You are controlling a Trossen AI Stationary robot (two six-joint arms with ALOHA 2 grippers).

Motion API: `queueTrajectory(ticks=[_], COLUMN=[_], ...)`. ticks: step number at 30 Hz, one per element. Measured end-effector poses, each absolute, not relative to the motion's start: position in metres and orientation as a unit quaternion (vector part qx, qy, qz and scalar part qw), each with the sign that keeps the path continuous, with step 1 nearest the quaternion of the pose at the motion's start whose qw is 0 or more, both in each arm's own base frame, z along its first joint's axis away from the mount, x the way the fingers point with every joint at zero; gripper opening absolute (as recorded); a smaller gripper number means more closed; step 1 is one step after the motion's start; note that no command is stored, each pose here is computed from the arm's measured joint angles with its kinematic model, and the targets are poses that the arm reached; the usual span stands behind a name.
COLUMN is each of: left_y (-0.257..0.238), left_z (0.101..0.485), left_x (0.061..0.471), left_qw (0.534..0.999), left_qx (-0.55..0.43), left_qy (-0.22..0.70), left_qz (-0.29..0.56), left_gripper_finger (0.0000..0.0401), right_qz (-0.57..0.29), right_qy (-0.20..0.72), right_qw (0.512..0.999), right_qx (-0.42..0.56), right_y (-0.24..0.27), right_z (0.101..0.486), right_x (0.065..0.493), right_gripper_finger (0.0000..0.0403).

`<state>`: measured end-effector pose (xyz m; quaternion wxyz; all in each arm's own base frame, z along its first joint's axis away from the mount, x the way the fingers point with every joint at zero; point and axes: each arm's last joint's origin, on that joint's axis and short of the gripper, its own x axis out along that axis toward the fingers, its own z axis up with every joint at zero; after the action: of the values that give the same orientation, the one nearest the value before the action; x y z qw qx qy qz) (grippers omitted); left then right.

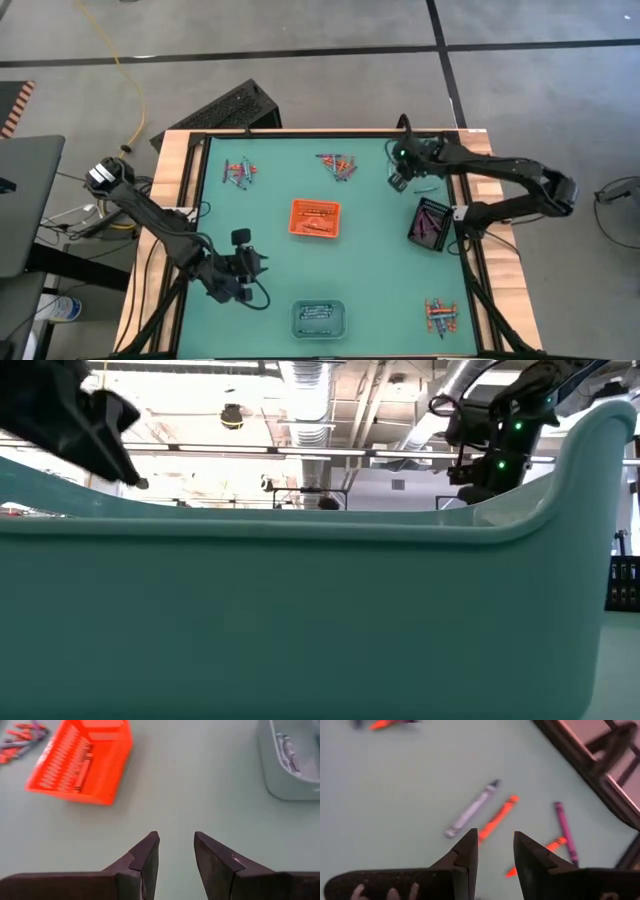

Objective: Sort crayons
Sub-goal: Put the orange crayon into the orange bin

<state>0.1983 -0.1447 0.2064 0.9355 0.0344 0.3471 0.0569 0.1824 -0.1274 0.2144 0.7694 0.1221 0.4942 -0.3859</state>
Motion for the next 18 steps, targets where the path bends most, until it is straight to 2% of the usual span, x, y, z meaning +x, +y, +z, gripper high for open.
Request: queueTrajectory(ticks=[4,9,18], left_y=[-0.144,-0.14,-0.139], left_z=[0.188,0.182,0.183], left_x=[0.199,0.202,0.203], left_qw=[0.95,0.966,0.967], left_qx=[0.028,0.038,0.045], left_qy=[0.308,0.256,0.249], left_qz=[0.032,0.021,0.025], left_gripper_finger=[0.0114,0.0114,0.0114], right_qz=[-0.395,-0.388,-0.388], right_qy=[0.481,0.496,0.536], right_qw=[0.767,0.756,0.721], right_qx=[0.156,0.181,0.206], right_y=[-0.145,-0.167,-0.191], right_z=[0.209,0.186,0.159], right_x=[0.178,0.185,0.198], right_gripper_finger=[0.0118,0.0118,0.0118])
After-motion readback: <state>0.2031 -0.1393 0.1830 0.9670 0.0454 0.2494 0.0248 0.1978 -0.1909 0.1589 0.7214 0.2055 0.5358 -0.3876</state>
